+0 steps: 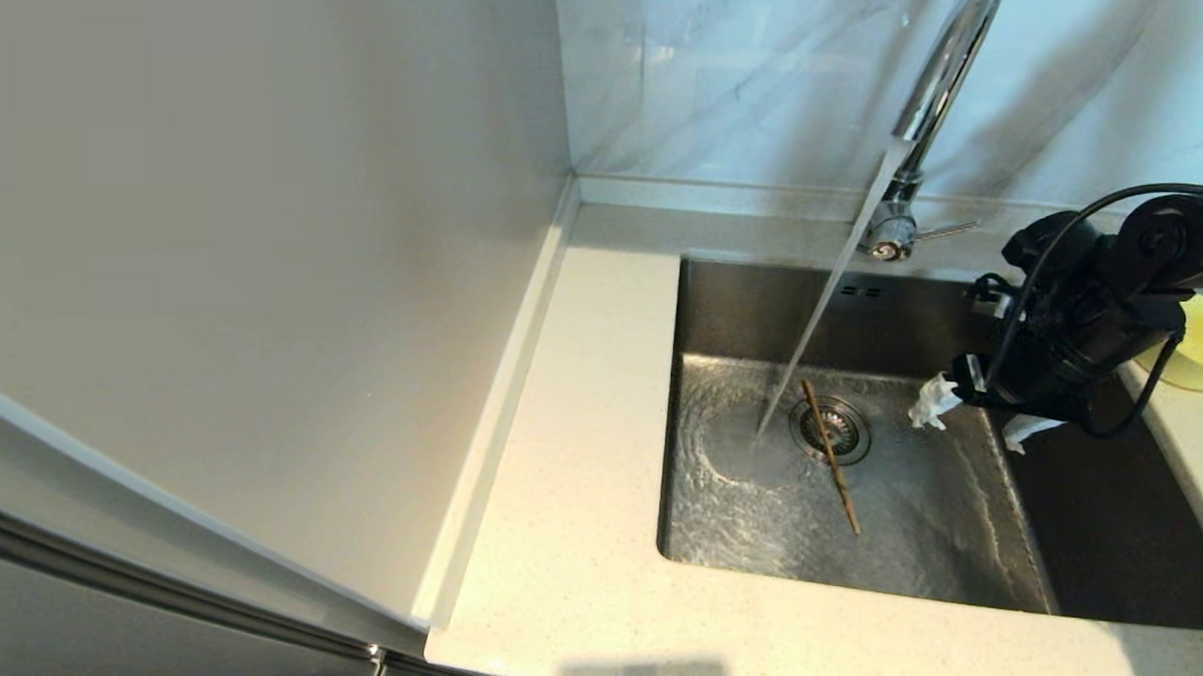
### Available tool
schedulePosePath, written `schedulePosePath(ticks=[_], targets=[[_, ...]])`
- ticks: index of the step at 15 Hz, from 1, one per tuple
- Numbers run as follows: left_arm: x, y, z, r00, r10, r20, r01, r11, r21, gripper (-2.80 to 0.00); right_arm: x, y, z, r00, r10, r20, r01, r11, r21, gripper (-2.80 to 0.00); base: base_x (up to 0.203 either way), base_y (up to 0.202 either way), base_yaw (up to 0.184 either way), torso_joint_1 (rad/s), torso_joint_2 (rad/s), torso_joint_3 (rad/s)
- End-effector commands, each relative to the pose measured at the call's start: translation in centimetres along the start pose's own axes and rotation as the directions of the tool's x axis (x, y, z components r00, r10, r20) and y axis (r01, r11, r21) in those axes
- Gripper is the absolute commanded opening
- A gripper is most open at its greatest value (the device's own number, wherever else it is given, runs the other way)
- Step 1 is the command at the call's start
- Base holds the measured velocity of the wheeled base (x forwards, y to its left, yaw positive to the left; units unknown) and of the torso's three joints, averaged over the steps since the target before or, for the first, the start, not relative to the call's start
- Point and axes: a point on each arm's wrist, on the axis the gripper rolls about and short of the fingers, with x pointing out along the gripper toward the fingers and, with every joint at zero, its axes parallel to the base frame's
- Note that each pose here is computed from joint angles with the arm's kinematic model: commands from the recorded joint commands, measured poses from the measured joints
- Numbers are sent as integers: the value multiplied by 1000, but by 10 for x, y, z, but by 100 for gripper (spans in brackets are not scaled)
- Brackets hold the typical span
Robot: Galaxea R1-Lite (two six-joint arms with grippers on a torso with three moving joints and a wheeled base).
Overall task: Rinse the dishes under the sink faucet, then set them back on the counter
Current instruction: Place the chopsticks on the table
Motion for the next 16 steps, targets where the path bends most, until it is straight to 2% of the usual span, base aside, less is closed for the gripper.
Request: schedulePosePath(ticks=[1, 4, 6, 9, 11, 13, 16], targets=[[0, 0, 0, 1000, 0, 0, 0, 1000, 0, -280, 13, -2, 0, 999, -5, -32, 4, 1000, -10, 0, 0, 0, 0, 0, 0, 0], [0, 0, 0, 1000, 1, 0, -1, 1000, 0, -280, 32, -2, -1, 998, -10, -65, 9, 1000, -19, 0, 0, 0, 0, 0, 0, 0], [0, 0, 0, 1000, 0, 0, 0, 1000, 0, -280, 45, -1, 3, 1000, -11, -8, 11, 1000, -6, 0, 0, 0, 0, 0, 0, 0], [0, 0, 0, 1000, 0, 0, 0, 1000, 0, -280, 67, -4, -4, 994, -93, 64, 92, 996, 16, 0, 0, 0, 0, 0, 0, 0], [0, 0, 0, 1000, 0, 0, 0, 1000, 0, -280, 79, -6, -6, 982, -125, 140, 123, 992, 22, 0, 0, 0, 0, 0, 0, 0], [0, 0, 0, 1000, 0, 0, 0, 1000, 0, -280, 93, -9, -6, 959, -175, 224, 171, 985, 36, 0, 0, 0, 0, 0, 0, 0], [0, 0, 0, 1000, 0, 0, 0, 1000, 0, -280, 100, 2, -11, 953, -179, 242, 181, 983, 14, 0, 0, 0, 0, 0, 0, 0]])
